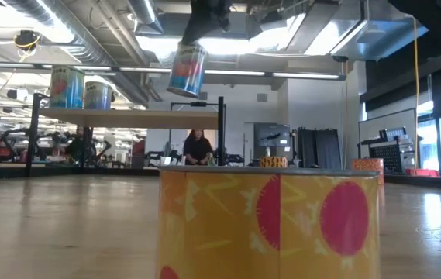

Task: Pick and place cans onto a shelf
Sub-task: Put the blue canned tomatoes on the shelf

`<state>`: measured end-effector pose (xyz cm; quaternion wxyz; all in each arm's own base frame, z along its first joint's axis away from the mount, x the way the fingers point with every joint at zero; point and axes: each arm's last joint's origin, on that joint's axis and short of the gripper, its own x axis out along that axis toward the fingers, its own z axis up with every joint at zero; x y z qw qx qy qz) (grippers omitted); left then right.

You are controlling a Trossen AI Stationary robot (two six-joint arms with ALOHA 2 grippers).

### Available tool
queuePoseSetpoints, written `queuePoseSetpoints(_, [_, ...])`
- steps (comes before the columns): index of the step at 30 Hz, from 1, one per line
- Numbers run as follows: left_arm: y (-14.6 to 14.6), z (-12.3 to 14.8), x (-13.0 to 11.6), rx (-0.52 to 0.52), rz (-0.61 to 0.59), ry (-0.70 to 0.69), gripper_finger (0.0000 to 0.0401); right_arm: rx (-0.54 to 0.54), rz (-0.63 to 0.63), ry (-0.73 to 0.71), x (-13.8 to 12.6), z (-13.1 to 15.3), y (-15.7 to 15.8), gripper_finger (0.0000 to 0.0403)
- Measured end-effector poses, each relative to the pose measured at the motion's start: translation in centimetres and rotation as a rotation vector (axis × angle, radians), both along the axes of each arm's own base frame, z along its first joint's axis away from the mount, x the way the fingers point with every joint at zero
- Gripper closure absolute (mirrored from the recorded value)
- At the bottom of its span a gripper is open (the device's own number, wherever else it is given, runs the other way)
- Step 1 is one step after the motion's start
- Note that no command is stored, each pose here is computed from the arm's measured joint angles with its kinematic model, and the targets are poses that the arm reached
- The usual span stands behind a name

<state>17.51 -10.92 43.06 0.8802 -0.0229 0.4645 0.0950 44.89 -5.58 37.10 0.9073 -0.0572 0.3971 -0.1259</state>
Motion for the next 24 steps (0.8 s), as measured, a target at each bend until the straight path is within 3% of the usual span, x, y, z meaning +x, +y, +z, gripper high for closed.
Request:
queuePoseSetpoints(12, [0.0, 0.0, 0.0, 0.0, 0.001, -0.001, 0.0356, -0.035, -0.054, 0.035, -0.5, -0.4, -3.7, 0.0403])
queuePoseSetpoints(24, [0.1, 0.0, 0.0, 0.022, 0.014, -0.017, 0.0356, 0.012, -0.055, 0.062, -0.7, -1.2, -5.6, 0.0403])
